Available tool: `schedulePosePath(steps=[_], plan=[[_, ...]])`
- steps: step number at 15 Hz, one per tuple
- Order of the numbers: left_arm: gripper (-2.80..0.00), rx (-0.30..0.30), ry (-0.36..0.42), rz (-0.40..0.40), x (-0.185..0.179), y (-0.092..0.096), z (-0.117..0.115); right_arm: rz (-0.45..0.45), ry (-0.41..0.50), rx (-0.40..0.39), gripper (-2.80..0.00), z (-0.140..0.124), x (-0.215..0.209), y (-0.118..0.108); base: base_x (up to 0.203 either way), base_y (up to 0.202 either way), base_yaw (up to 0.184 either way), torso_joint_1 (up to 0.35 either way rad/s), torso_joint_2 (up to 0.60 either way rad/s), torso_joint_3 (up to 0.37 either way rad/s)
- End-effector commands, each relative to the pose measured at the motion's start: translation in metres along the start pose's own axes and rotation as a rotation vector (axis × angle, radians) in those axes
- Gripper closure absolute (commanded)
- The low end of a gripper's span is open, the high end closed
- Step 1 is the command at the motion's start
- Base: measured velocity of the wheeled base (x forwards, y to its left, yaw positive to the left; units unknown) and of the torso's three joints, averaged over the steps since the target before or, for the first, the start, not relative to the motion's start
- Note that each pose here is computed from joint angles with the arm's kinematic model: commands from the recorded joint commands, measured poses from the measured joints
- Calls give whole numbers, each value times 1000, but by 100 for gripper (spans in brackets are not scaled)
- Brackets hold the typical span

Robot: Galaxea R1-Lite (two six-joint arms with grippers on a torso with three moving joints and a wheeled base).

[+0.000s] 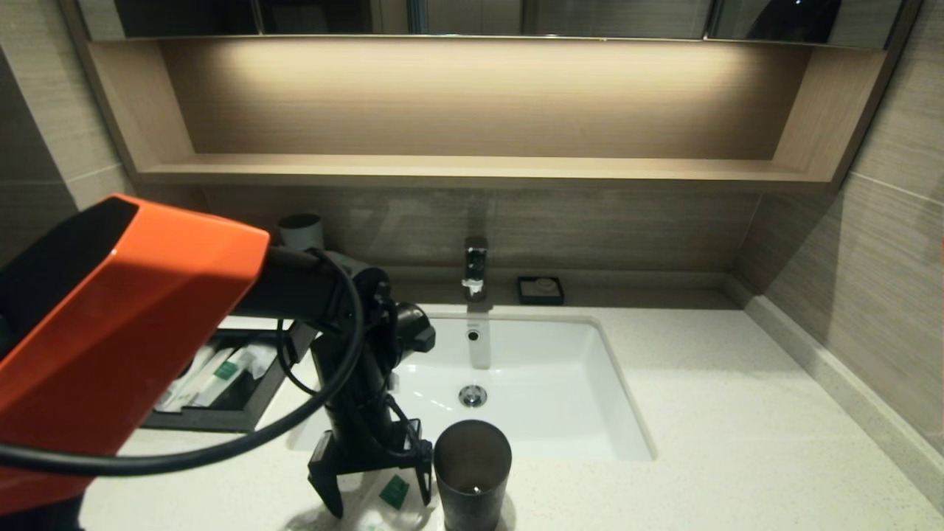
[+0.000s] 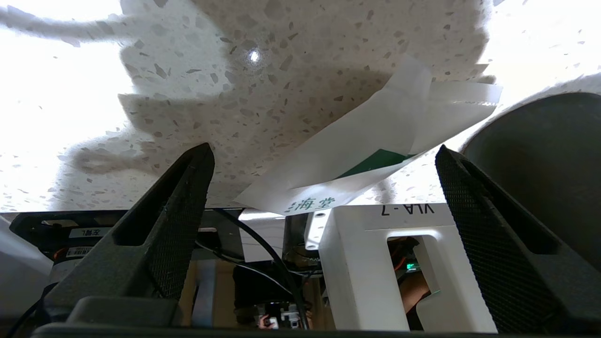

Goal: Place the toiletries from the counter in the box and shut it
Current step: Pick up the bathroom toiletry

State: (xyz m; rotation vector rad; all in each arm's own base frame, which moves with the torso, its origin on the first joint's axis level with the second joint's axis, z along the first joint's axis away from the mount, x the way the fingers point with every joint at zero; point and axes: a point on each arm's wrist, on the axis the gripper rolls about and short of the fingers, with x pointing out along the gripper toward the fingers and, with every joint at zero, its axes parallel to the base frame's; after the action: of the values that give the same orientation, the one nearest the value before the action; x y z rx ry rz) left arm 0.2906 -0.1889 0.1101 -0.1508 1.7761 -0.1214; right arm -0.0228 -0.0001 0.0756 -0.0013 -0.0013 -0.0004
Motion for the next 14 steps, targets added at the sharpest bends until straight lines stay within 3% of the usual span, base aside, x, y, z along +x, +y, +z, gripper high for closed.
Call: schedulePosePath(steps=[1, 3, 4, 14], plan=[[-280, -6, 8, 4, 1, 0, 0, 0, 1, 0, 0, 0, 0, 0, 0, 0, 0, 0, 0, 0], [-280, -7, 11, 7, 2, 0, 1, 0, 1, 0, 0, 0, 0, 0, 0, 0, 0, 0, 0, 0], [0, -7, 6, 12, 2, 0, 1, 0, 1, 0, 0, 0, 0, 0, 0, 0, 0, 0, 0, 0], [0, -3, -19, 21, -2, 0, 0, 0, 1, 0, 0, 0, 0, 0, 0, 0, 0, 0, 0, 0]])
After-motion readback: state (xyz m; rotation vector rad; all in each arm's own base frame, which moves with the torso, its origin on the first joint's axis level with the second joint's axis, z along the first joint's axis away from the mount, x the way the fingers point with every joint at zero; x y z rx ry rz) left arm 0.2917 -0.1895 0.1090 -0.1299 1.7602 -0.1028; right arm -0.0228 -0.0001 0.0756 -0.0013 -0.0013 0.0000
